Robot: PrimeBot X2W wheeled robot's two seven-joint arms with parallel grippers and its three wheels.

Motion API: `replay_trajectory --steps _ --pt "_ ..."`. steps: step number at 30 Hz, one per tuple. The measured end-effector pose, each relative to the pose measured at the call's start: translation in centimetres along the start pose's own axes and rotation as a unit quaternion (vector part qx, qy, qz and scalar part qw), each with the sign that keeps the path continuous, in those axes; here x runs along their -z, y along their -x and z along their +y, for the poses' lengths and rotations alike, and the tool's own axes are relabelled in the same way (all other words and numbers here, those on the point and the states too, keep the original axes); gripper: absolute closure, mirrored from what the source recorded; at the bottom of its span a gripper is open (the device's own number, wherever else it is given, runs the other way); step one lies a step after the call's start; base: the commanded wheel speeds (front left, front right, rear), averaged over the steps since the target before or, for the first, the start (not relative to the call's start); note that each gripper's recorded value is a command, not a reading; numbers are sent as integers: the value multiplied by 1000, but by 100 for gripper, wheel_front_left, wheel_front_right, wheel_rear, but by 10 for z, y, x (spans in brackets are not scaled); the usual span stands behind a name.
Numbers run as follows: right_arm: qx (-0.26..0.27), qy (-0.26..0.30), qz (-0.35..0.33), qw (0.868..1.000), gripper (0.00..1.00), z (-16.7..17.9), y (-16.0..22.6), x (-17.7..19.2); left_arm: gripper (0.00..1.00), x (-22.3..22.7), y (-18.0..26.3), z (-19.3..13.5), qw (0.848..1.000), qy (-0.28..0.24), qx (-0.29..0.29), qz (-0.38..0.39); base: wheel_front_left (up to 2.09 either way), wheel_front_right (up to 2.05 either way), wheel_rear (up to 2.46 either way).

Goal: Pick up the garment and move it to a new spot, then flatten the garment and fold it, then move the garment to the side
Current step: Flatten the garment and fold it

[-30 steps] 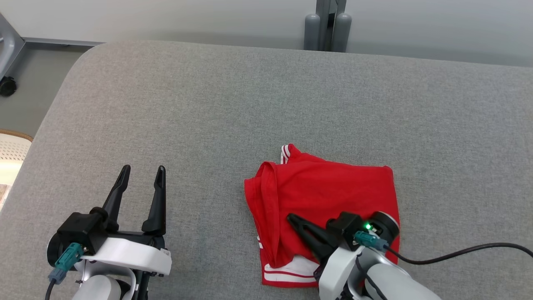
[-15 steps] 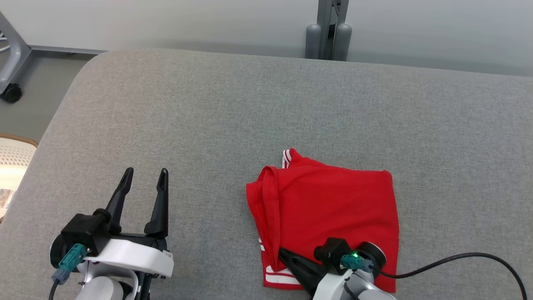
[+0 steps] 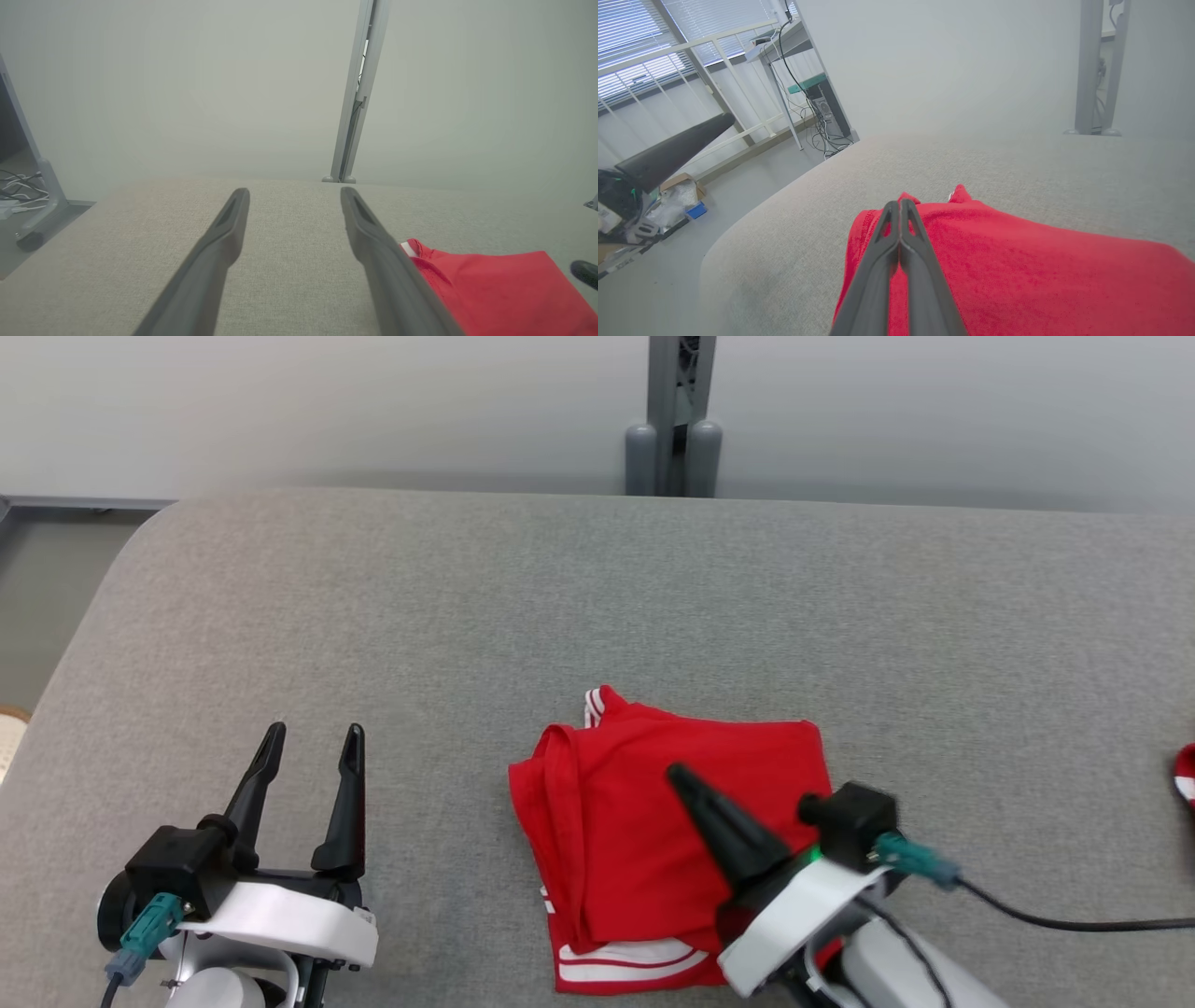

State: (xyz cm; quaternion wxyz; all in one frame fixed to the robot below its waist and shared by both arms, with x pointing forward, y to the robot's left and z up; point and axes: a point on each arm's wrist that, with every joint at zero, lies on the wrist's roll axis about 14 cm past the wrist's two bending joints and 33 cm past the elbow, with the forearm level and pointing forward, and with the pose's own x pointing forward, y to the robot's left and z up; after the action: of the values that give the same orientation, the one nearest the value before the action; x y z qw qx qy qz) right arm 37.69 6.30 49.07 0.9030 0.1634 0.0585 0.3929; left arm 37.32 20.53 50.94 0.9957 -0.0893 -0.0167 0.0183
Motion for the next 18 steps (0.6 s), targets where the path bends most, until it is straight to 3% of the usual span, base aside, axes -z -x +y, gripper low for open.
replay_trajectory --steps 4,6,8,18 --pt "67 11 -70 995 98 -39 15 -44 0 -4 -4 -8 1000 -2 14 -5 0 0 0" --pt "100 22 -99 990 57 -57 27 -62 0 -6 -6 -12 1000 -2 19 -8 0 0 0" --pt "133 31 -125 983 0 -74 40 -77 0 -9 -8 -16 1000 -2 25 -11 0 0 0" --pt "262 82 -160 948 0 -131 107 -110 0 -18 -12 -23 999 -14 38 -25 0 0 0"
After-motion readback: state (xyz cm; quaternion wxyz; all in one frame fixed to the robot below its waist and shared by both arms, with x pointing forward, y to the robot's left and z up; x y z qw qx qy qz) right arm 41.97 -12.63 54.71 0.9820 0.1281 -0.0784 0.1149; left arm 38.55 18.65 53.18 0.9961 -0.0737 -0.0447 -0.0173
